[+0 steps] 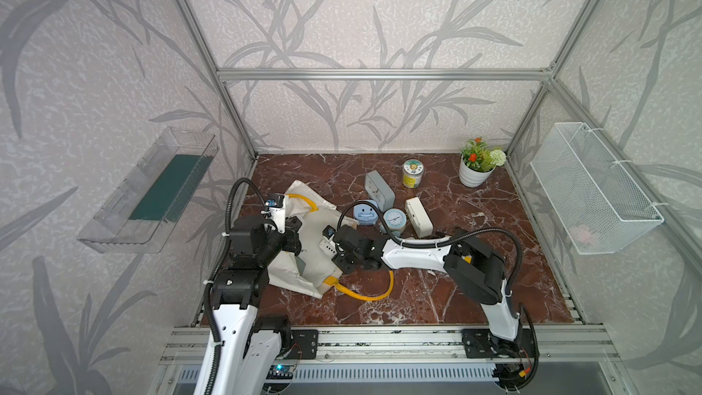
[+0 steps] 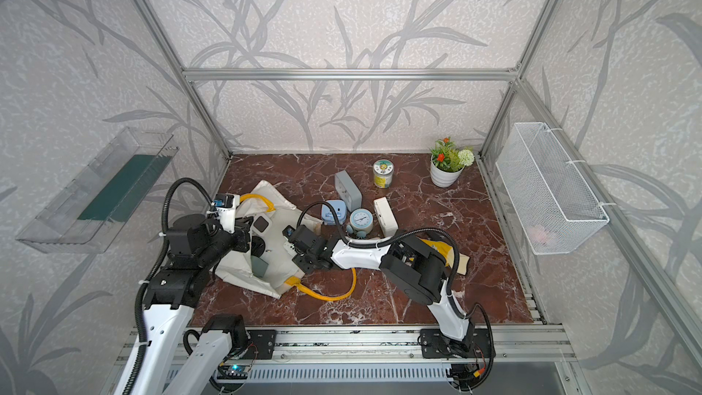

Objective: Take the alarm clock out of the canvas bag
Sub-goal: Pick up the alarm from the canvas bag, then place the alarm at the center of the board.

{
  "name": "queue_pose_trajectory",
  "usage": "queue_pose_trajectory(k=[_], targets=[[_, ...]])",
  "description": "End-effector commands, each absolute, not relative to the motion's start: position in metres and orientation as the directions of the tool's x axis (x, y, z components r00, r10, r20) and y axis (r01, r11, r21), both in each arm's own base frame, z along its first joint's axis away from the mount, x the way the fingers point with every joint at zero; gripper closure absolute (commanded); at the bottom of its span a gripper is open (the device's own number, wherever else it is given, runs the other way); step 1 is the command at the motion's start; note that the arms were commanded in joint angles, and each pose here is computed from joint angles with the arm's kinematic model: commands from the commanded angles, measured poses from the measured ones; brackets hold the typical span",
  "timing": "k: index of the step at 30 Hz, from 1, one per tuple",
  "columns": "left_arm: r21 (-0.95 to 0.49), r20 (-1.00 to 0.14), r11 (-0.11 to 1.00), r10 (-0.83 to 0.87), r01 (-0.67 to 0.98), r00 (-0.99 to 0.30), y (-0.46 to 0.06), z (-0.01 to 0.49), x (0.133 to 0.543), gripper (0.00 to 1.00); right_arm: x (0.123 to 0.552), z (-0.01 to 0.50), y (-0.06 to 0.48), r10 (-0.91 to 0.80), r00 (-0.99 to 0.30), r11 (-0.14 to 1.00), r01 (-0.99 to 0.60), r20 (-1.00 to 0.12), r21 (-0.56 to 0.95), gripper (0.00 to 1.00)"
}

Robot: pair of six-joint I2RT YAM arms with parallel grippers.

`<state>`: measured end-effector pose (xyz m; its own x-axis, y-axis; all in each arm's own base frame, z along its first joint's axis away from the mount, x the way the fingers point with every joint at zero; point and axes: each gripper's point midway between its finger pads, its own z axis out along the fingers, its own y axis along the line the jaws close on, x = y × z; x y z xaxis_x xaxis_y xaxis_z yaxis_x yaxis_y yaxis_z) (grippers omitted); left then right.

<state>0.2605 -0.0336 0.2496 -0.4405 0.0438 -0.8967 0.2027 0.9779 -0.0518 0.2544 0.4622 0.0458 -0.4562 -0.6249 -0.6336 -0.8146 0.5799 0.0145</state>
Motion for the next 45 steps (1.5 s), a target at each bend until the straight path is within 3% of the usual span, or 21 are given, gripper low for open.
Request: queue_pose_trajectory(k=[1, 13, 21, 34, 45], targets=[[-0.001, -0.903, 0.984, 0.076, 0.180, -0.422, -0.027, 0.259, 0.260, 1.00, 0.253, 0.076, 0.463, -0.598, -0.423, 0.558, -0.829, -0.681, 0.025, 0.61], [0.042, -0.873, 0.991, 0.100, 0.131, -0.476, -0.015, 0.245, 0.253, 1.00, 0.240, 0.125, 0.451, -0.552, -0.269, 0.464, -0.886, -0.790, -0.022, 0.61], [0.062, -0.865, 0.992, 0.110, 0.112, -0.489, -0.010, 0.241, 0.252, 1.00, 0.271, 0.143, 0.401, -0.490, -0.295, 0.558, -0.829, -0.820, -0.035, 0.61], [0.107, -0.855, 0.990, 0.141, 0.096, -0.499, -0.004, 0.240, 0.247, 1.00, 0.307, 0.114, 0.325, -0.514, -0.386, 0.668, -0.741, -0.766, -0.074, 0.61], [0.118, -0.858, 0.989, 0.148, 0.092, -0.491, -0.002, 0.243, 0.249, 1.00, 0.292, 0.075, 0.315, -0.611, -0.427, 0.619, -0.783, -0.666, -0.065, 0.62]])
